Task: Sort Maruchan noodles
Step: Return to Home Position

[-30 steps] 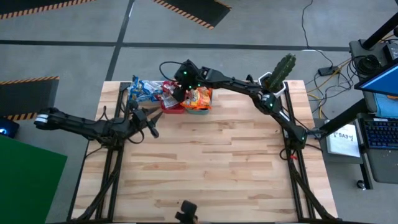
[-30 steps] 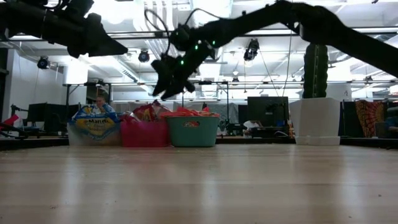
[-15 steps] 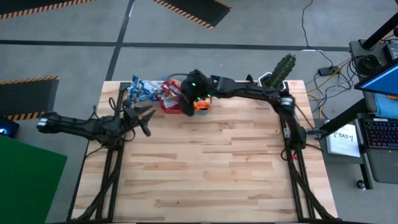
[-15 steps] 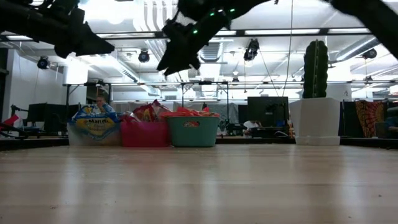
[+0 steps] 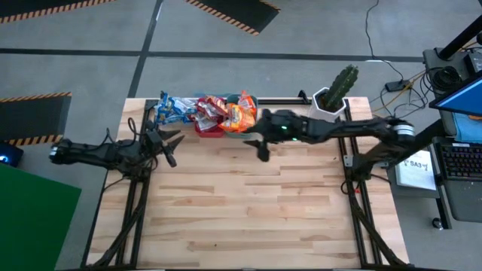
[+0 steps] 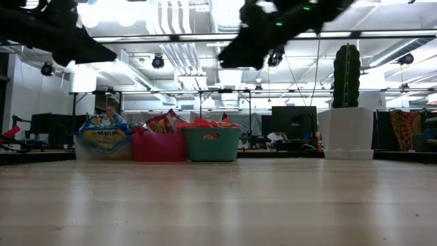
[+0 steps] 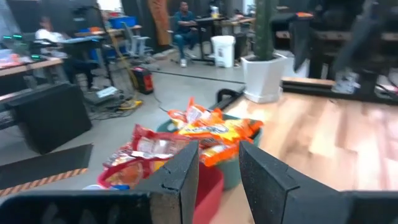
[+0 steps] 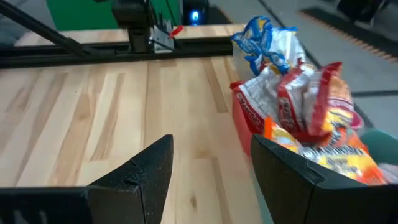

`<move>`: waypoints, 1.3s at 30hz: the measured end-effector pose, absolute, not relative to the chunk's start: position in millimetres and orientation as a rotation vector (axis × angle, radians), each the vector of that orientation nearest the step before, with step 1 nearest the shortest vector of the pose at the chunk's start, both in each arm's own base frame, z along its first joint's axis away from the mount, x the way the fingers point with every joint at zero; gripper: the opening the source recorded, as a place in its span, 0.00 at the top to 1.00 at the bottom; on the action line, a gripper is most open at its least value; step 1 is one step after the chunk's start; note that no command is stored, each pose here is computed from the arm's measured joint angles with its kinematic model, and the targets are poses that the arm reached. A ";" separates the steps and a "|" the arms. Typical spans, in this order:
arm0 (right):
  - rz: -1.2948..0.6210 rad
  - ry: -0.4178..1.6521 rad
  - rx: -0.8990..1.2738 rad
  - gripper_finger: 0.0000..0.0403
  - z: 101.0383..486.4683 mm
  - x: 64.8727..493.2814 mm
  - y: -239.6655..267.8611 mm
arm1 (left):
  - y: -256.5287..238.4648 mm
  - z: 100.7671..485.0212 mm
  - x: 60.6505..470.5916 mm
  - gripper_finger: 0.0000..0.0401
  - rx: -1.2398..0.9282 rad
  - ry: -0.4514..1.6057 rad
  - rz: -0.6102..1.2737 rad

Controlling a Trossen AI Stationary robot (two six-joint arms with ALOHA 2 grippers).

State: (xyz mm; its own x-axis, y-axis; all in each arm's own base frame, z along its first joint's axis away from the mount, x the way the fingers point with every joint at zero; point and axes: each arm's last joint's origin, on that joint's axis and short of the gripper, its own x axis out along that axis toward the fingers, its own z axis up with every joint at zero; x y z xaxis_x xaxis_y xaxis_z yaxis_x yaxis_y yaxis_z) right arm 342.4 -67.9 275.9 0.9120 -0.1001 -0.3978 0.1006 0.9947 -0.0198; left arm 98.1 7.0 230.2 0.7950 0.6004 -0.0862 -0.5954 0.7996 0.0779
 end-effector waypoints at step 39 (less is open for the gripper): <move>-0.246 -0.142 -0.075 0.50 206.7 122.7 -27.1 | 10.1 221.7 80.8 0.76 -0.046 0.025 0.677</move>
State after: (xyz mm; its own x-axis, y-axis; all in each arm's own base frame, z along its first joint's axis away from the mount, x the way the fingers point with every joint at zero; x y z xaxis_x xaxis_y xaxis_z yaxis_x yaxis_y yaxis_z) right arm 122.7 -27.1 206.7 0.9600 -0.2369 0.1490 0.2475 0.9672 -0.0570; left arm 80.8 10.1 221.7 0.7790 0.6258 -0.0385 -0.6269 0.7783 -0.0345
